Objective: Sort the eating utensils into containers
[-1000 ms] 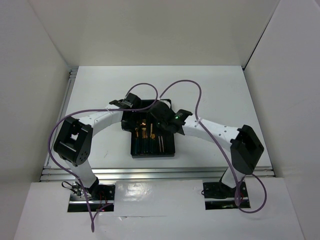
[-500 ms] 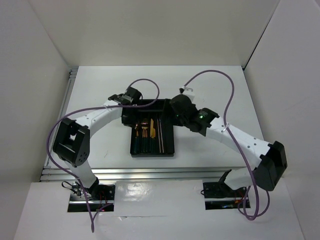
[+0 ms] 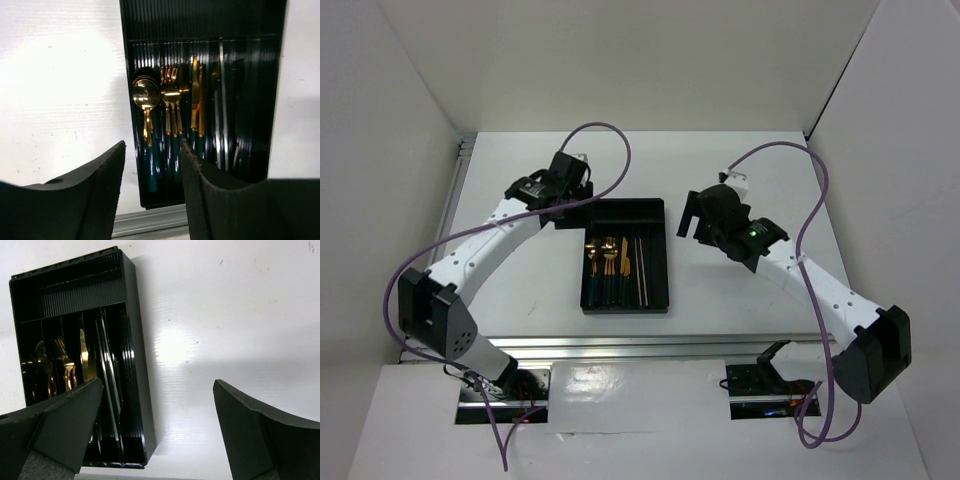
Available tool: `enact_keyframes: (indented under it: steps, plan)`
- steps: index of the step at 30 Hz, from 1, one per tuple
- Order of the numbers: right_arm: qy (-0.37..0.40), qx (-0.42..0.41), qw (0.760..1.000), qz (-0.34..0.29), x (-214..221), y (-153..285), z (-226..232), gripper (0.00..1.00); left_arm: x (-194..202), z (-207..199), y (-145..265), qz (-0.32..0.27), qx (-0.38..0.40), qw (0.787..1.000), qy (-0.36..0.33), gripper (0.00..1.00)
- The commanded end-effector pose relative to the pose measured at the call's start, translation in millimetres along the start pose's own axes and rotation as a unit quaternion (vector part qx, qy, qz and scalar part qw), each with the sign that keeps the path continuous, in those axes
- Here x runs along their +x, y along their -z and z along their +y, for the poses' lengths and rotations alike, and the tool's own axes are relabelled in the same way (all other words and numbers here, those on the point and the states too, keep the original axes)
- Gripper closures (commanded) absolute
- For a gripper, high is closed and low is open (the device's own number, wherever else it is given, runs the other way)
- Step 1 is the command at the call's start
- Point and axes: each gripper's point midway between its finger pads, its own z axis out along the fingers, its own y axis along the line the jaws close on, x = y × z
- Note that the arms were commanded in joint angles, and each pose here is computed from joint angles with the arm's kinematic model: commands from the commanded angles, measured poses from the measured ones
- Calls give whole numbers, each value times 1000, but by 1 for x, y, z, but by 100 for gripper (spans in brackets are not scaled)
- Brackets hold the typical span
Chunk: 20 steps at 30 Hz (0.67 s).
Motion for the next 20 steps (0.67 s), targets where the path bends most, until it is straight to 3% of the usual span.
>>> enact_keyframes:
  steps: [1,3,9,14,16,20]
  plan:
    - [10,-7,999,-44,-17,1,-4,0,-23,-10,48,-77,58,995,-22,44]
    - [16,-12,998,-52,-17,-1,-4,0,-24,-10,57,-94,70,993,-31,36]
    - [26,22,987,-155,-68,18,-18,0,-42,-1,114,-191,88,976,-60,29]
    - [25,-49,970,-236,-106,59,-2,0,-61,6,170,-292,108,949,-49,15]
    - [22,-62,966,-249,-109,63,0,0,-69,12,191,-333,106,936,-41,9]
    - [27,-58,971,-232,-104,60,1,0,-73,23,197,-352,84,932,-22,6]
